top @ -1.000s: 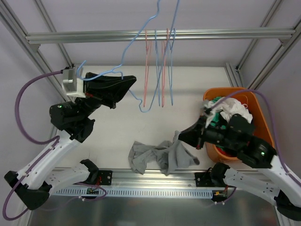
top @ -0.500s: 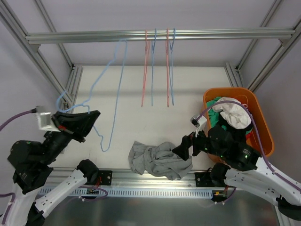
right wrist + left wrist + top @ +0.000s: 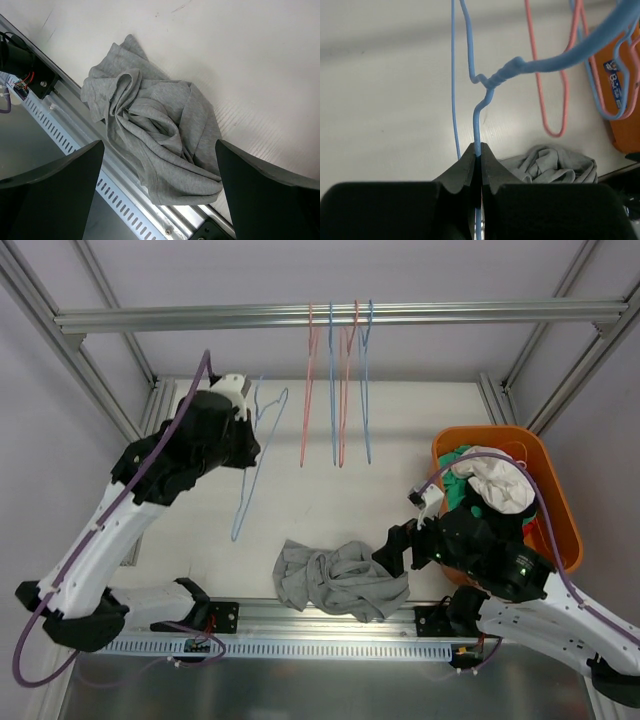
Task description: Remove the tank top from the hanger
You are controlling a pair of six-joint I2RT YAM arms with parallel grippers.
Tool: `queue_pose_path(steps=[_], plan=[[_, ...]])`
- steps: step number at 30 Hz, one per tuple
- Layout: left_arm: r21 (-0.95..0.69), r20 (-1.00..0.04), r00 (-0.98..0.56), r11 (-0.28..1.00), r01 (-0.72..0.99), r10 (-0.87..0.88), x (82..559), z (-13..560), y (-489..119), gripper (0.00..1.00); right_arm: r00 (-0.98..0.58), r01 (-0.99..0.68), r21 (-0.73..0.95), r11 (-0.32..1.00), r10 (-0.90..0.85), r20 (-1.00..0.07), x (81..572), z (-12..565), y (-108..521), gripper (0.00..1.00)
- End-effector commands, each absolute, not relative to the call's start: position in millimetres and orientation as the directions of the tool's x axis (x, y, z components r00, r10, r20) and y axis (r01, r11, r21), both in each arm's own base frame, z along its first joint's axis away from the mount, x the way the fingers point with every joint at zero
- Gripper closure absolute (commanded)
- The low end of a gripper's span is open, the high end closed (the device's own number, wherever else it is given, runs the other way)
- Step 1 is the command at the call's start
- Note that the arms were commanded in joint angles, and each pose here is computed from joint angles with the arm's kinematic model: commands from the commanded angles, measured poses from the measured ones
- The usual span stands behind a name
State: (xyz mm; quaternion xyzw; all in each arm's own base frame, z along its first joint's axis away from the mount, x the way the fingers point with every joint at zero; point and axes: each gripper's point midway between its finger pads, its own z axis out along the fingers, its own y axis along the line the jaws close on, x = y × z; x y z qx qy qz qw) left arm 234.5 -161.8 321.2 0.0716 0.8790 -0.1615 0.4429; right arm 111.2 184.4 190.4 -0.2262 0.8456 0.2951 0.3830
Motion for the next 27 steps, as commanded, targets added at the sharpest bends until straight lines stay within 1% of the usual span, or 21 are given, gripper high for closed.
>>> queue_pose_path(steps=[1,2,3,5,6,7,8,9,11,15,17,19,23,27], plan=[[-0.109,-0.832,-0.552,0.961,0.256,0.052,265,360,-164,1.00,-0.575,-0.612,0.336,0.716,-0.112,-0.810,112,209,182,0.00],[-0.105,-0.838,-0.543,0.960,0.260,0.055,271,368,-168,1.00,-0.576,-0.611,0.336,0.717,-0.111,-0.810,112,208,181,0.00],[-0.114,-0.866,-0.499,0.959,0.261,0.033,277,392,-169,1.00,-0.575,-0.609,0.335,0.718,-0.109,-0.811,112,207,180,0.01],[-0.092,-0.856,-0.515,0.967,0.236,0.044,296,392,-173,1.00,-0.569,-0.610,0.339,0.716,-0.099,-0.816,110,209,176,0.00],[-0.108,-0.875,-0.484,0.971,0.214,0.009,304,411,-168,1.00,-0.570,-0.608,0.342,0.716,-0.094,-0.816,110,209,175,0.00],[-0.105,-0.858,-0.513,0.971,0.215,0.020,315,403,-173,1.00,-0.566,-0.609,0.344,0.715,-0.088,-0.819,108,209,173,0.01],[-0.118,-0.858,-0.513,0.969,0.215,0.009,321,406,-174,1.00,-0.565,-0.610,0.345,0.713,-0.086,-0.821,108,209,172,0.01],[-0.137,-0.871,-0.490,0.968,0.209,-0.018,328,420,-170,1.00,-0.563,-0.609,0.345,0.714,-0.083,-0.823,107,210,171,0.01],[-0.135,-0.863,-0.505,0.969,0.209,-0.012,342,414,-176,1.00,-0.560,-0.610,0.347,0.712,-0.078,-0.825,106,209,169,0.01],[-0.164,-0.879,-0.474,0.962,0.220,-0.041,358,430,-180,1.00,-0.557,-0.616,0.340,0.710,-0.087,-0.826,105,206,167,0.00],[-0.161,-0.878,-0.477,0.961,0.223,-0.036,368,428,-184,1.00,-0.563,-0.614,0.337,0.713,-0.097,-0.821,105,202,168,0.00],[-0.168,-0.881,-0.472,0.955,0.245,-0.034,373,430,-191,1.00,-0.569,-0.614,0.332,0.716,-0.110,-0.815,105,198,169,0.01],[-0.166,-0.875,-0.482,0.958,0.234,-0.034,377,424,-192,1.00,-0.581,-0.608,0.325,0.724,-0.127,-0.804,107,189,172,0.01],[-0.167,-0.847,-0.531,0.963,0.212,-0.030,376,403,-192,1.00,-0.596,-0.619,0.348,0.704,-0.133,-0.792,104,185,180,0.01]])
